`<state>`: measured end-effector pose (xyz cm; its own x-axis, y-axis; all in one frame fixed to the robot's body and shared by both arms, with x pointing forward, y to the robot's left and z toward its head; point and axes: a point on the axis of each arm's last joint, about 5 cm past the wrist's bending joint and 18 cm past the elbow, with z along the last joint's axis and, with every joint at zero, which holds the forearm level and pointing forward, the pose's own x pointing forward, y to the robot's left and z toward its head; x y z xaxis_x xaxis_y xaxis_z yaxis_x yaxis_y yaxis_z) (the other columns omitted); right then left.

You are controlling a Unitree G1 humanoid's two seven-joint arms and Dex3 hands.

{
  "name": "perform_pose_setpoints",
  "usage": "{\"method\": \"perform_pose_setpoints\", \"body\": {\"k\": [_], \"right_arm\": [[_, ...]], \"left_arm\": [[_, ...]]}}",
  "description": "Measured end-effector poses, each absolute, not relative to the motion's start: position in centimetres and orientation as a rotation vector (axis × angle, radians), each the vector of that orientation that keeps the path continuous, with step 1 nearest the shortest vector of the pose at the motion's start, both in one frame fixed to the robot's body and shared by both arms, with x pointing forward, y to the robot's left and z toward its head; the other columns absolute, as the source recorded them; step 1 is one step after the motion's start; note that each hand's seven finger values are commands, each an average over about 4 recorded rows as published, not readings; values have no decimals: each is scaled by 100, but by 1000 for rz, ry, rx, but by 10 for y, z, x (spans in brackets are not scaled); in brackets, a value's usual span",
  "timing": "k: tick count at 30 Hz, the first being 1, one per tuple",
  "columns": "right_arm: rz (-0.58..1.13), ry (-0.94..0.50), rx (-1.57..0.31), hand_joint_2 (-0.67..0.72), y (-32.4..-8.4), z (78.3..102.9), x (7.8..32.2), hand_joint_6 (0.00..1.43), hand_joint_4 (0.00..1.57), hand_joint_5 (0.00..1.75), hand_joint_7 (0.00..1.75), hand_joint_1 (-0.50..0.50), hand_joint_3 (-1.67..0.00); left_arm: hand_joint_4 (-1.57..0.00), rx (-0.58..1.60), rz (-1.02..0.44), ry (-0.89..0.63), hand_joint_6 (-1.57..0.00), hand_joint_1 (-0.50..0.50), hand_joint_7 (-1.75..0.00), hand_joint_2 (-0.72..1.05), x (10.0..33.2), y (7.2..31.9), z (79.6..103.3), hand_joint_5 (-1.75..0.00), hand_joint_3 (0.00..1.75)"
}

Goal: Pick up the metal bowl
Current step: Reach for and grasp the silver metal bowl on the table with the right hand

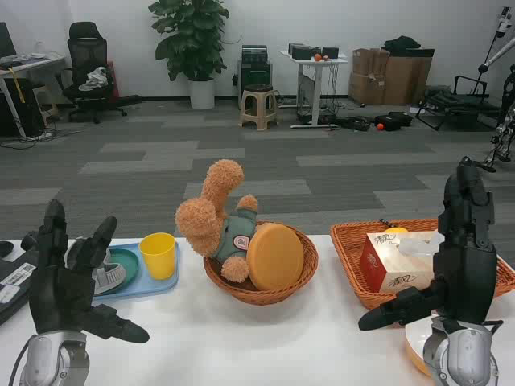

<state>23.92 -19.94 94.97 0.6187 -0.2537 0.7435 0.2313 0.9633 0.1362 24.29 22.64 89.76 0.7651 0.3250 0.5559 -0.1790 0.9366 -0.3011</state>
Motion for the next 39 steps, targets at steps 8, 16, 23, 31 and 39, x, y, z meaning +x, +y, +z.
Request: {"method": "perform_pose_setpoints", "body": {"k": [8,16,23,31,39], "right_arm": [[-196,-868,139,72,-165,944,245,0,3,0,10,-46,0],[-198,-872,142,72,-166,944,245,0,3,0,12,-46,0],[-198,-872,142,72,-166,944,245,0,3,0,7,-46,0],[-198,-872,142,72,-166,944,245,0,3,0,7,-46,0],[-198,-872,142,72,-166,944,245,0,3,0,7,-46,0]], "left_arm": [[-67,-262,278,-698,-13,-48,-7,-72,244,221,904,-10,9],[-67,-262,279,-699,-14,-47,-7,-72,244,221,904,-10,9],[-67,-262,279,-699,-16,-48,-7,-72,244,221,904,-10,9],[-67,-262,279,-699,-16,-47,-7,-72,244,221,904,-10,9],[-67,-262,279,-699,-16,-48,-7,-72,244,221,904,-10,9]]}}
